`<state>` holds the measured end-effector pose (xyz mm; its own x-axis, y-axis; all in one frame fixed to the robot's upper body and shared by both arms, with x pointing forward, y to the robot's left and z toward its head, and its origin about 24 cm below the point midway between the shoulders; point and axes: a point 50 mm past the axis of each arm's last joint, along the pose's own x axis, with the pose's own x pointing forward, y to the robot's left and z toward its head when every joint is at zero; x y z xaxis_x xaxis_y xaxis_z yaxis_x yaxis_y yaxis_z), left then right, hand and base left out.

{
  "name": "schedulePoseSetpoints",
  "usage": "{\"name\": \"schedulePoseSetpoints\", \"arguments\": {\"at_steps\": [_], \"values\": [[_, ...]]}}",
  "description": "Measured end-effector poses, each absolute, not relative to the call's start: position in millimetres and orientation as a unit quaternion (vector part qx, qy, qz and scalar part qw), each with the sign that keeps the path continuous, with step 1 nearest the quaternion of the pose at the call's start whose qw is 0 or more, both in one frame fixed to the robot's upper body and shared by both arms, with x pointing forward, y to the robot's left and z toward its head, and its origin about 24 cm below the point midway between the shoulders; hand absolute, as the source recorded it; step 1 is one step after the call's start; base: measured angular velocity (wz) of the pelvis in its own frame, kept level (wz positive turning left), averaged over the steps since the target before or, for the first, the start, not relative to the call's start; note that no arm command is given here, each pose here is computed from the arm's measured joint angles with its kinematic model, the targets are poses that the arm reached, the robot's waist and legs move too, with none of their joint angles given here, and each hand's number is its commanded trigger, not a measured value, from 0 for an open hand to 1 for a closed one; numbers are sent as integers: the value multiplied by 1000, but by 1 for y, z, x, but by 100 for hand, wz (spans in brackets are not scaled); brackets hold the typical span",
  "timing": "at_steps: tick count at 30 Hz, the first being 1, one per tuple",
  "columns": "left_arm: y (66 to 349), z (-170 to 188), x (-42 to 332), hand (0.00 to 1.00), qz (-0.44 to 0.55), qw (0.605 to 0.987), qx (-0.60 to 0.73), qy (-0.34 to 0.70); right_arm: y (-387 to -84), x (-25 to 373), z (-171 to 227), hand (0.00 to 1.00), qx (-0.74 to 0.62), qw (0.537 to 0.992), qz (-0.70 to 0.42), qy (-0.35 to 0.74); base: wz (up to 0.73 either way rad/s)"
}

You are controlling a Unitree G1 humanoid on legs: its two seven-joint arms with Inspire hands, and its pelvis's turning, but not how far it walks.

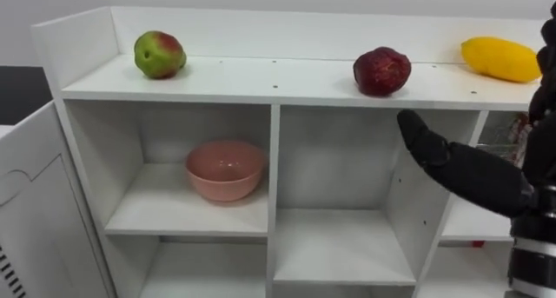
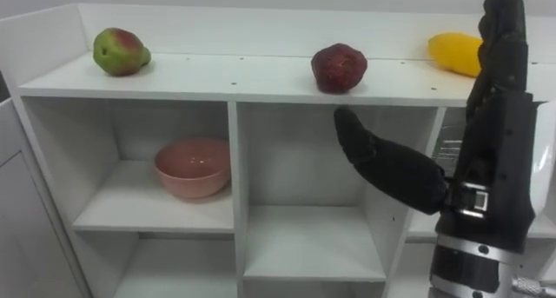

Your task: Arrange fruit in the closet

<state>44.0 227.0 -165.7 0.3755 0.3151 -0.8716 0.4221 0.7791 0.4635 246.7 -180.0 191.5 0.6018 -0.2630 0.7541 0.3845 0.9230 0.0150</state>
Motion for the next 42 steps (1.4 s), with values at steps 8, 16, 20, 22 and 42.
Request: {"name": "schedulePoseSetpoints", "arguments": {"at_steps": [8,16,20,22,42], "values": [[230,-165,46,0,-52,750,336,568,-188,271,201,0,-64,897,-187,-395,9],[234,-164,48,0,-40,749,333,571,-194,273,204,0,-67,899,-185,-391,1],[236,-164,48,0,-35,746,332,577,-194,279,203,0,-70,904,-188,-378,0],[236,-165,48,0,-35,745,332,578,-194,282,205,0,-70,903,-188,-379,2],[234,-165,45,0,-35,739,333,585,-205,310,216,0,-75,915,-191,-347,2]]}}
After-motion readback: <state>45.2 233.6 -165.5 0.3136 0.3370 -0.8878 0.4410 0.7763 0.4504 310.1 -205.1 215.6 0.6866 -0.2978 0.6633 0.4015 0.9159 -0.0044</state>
